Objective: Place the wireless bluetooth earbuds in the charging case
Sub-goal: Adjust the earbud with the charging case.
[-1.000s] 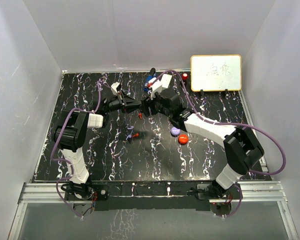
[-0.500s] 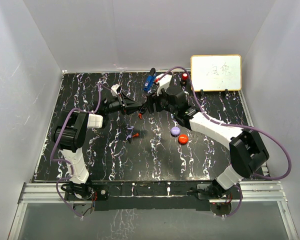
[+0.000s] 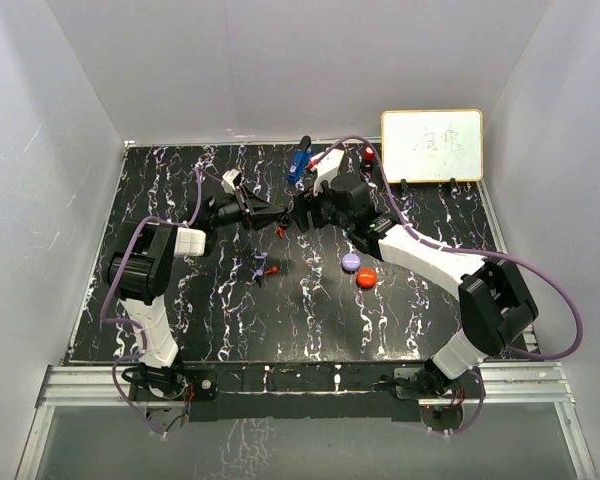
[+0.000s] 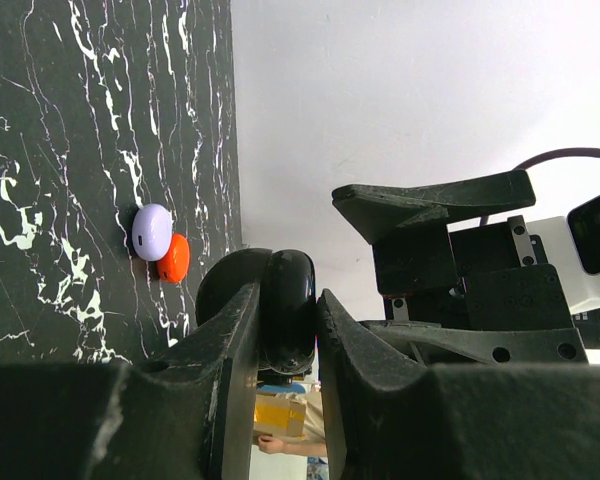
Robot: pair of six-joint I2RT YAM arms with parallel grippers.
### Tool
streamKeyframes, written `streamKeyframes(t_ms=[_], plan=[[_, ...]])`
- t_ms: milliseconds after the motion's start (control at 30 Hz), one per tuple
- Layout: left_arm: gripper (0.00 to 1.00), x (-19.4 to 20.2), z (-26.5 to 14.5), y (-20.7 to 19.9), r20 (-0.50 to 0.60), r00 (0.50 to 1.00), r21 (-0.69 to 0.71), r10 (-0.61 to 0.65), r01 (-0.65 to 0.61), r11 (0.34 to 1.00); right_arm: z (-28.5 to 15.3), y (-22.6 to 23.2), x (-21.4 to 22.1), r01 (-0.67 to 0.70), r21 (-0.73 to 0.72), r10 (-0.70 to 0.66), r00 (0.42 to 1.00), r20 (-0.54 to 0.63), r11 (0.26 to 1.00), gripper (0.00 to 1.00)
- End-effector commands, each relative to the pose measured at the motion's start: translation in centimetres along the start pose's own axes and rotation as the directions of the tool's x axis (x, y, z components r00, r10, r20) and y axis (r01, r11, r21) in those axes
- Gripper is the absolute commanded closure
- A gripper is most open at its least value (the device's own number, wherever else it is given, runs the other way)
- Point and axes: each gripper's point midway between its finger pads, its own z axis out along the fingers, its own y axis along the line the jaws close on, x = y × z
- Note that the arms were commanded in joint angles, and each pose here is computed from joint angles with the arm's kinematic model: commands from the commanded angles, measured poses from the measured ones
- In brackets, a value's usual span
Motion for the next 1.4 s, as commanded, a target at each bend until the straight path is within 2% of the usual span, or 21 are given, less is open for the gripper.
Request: streamKeyframes(t_ms=[0,600,1367], plan=[[1.0,0.1,-0.1,-4.0,-0.001,0.995,0.057,0.099,-0.099,0.993,-0.4,0.2,-1.0,0.004,-0.006,-0.004,0.999,0.037,1.0,0.36],[1.0,0.1,-0.2,-4.4,0.0,0.994,0.058,0.106,-0.106,0.993,1.1,-0.2,0.8,0.0,0.009,0.0,1.0,-0.005,1.0,0.36],[1.0,0.3,-0.3,-3.7,-0.003,0.995,0.047,0.097,-0.097,0.994,1.7,0.1,-0.5,0.001,-0.012,-0.001,1.0,0.023,1.0,0.36]])
